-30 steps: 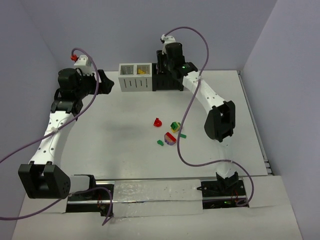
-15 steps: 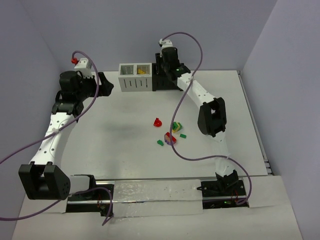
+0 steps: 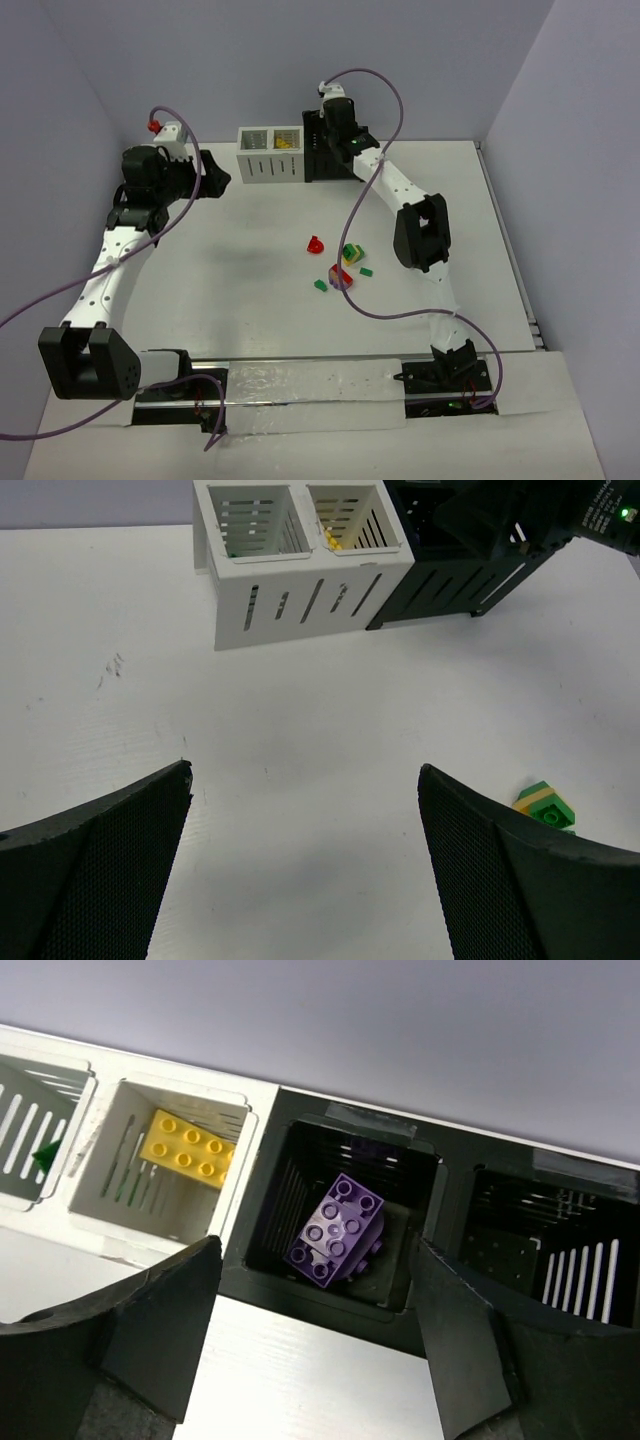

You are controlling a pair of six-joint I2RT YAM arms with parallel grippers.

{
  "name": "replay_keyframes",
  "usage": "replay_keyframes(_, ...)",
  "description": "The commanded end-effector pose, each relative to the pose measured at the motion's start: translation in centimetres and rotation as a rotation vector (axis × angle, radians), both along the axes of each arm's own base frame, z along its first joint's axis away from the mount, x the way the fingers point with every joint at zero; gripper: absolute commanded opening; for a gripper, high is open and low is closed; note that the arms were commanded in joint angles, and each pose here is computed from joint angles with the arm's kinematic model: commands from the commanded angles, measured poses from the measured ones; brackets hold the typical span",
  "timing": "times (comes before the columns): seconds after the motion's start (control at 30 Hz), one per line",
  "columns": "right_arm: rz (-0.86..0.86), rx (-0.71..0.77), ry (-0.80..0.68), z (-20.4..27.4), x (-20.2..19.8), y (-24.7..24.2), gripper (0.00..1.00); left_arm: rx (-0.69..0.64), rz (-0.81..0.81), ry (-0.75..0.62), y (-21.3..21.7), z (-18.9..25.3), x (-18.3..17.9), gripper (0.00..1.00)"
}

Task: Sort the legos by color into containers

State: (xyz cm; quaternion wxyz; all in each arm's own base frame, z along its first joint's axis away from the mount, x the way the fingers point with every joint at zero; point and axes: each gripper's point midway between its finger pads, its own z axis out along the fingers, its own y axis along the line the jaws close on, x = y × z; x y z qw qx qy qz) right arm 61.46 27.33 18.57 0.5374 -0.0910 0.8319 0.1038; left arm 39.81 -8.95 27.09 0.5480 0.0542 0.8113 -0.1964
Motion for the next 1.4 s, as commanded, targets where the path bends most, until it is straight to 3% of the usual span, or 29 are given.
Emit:
replay_keyframes(0.0,0.034,0.114,-0.125,9.3,-1.2,0.3,0.86,-0.012,-0.132,-0.078,-1.9,1.2,-0.9,0.99)
replay_keyframes(0.13,0.062,0.164,-0.188,15.1,-3.7,0.0,0.89,-0.018,-0.259,-0.083,-4.1,0.1,-2.3,0.97)
replay_keyframes(0.2,0.064,0.165,-0.2,17.6,-5.6,-1.1,0.98,0.012,-0.307,-0.064,-6.3,-1.1,-2.9,0.92)
replay_keyframes(0.33,0.041,0.165,-0.18,19.6,-9.2,-4.7,1.0,0.076,-0.339,0.016,-11.0,-3.9,-3.9,0.89)
replay_keyframes(0.53,-0.029,0.121,-0.113,18.0,-14.6,-11.7,1.0,0.093,-0.344,0.199,-16.1,-9.5,-4.0,0.85)
replay_keyframes(0.77,-0.135,0.059,0.007,12.6,-19.0,-18.1,1.0,0.146,-0.342,0.382,-20.1,-15.6,-4.2,0.83)
replay_keyframes(1.37,-0.165,0.068,0.054,10.3,-20.7,-20.5,1.0,0.263,-0.356,0.495,-23.1,-23.3,-3.1,0.57)
